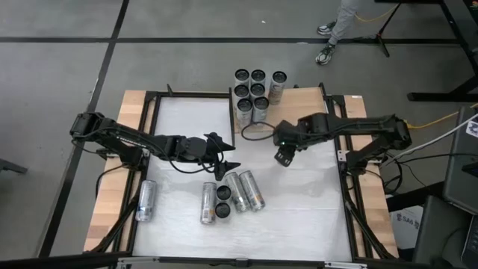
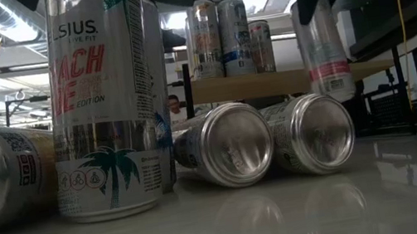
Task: Place canned beverage on shelf
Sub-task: Put the pink soda can on the shelf aligned with the other pink soda can
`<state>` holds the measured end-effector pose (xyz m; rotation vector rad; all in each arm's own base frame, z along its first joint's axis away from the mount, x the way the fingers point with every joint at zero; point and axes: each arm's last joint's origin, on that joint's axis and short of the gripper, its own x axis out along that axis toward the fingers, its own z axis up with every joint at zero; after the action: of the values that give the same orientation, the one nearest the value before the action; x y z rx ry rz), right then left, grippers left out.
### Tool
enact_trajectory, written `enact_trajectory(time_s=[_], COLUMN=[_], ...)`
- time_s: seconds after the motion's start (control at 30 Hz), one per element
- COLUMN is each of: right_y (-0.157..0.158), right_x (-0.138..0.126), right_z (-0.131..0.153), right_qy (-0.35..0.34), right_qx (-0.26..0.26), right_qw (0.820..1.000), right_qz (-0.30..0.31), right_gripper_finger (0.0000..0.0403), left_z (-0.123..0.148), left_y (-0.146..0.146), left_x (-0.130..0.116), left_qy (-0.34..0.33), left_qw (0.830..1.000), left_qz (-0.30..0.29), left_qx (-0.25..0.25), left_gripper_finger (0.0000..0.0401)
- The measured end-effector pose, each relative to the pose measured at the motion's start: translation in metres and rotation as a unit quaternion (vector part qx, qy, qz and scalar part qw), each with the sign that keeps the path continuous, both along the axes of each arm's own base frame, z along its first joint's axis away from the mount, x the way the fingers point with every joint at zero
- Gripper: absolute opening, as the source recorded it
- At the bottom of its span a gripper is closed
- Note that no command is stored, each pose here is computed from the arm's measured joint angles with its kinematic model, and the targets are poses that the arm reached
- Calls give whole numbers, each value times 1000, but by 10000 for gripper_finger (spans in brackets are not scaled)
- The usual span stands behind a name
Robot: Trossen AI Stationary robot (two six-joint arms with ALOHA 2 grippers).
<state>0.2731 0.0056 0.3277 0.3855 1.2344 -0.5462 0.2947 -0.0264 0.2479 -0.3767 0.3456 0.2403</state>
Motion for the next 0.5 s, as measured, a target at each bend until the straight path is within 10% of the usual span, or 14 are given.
enact_trajectory(time_s=[0.5], right_y=[43], right_x=[4], right_z=[-16], right_qy=[-33], right_qx=[-25], right_qw=[969], right_qz=[-242], right_gripper_finger=[257], left_z=[0], left_y=[0], left_x=[0], left_qy=[2], left_qw=[1000], left_qz=[0], left_qx=[0], left_gripper_finger=[349])
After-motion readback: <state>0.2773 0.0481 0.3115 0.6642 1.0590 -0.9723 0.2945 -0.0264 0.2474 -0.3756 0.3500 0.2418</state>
